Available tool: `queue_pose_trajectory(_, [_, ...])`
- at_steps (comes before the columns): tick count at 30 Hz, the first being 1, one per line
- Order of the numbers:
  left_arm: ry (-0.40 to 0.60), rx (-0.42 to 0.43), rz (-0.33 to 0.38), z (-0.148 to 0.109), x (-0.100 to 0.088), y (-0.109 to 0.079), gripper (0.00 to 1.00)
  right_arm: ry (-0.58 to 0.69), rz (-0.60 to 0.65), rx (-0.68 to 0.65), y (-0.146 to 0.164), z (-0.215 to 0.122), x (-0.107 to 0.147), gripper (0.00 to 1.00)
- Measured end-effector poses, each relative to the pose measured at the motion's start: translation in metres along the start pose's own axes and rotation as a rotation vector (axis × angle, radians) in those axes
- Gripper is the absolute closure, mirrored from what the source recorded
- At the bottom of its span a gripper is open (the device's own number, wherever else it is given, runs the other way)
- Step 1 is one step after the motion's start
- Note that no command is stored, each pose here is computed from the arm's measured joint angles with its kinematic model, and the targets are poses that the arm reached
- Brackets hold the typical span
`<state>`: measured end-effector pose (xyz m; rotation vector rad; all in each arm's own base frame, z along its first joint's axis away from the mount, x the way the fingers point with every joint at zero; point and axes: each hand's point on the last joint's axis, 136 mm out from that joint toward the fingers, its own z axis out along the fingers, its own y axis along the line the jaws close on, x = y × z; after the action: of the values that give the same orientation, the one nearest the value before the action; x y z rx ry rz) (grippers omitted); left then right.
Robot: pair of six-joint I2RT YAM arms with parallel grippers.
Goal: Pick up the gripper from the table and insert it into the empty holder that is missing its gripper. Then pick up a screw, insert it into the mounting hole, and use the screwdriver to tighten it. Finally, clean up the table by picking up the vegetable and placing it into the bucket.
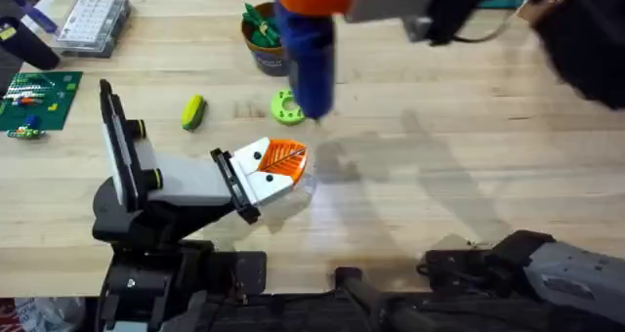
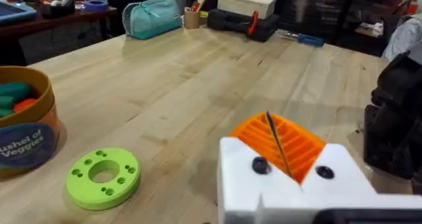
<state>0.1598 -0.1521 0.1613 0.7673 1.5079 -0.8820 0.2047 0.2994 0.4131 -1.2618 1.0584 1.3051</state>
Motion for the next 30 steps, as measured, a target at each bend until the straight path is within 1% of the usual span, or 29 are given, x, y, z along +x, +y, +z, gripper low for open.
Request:
queue_pose_trajectory(3, [0.0,0.0,0.0,0.0,0.0,0.0,0.989,-0.027,-0.004,-0.019,-0.002,0.012,0.0,0.973])
queue_pose_trajectory(9, [0.0,0.0,0.0,0.0,0.0,0.0,0.989,-0.041,0.06,-0.033,0.002,0.036,0.006,0.973])
queue_pose_trajectory(16, [0.0,0.0,0.0,0.0,0.0,0.0,0.989,-0.057,0.055,-0.062,0.013,0.051,0.005,0.973])
queue_pose_trajectory(25, [0.0,0.0,0.0,0.0,0.0,0.0,0.989,-0.066,-0.011,-0.083,0.02,0.058,0.004,0.973])
queue_pose_trajectory(30, [0.0,0.0,0.0,0.0,0.0,0.0,0.989,-0.064,-0.031,-0.101,0.024,0.064,0.009,0.973])
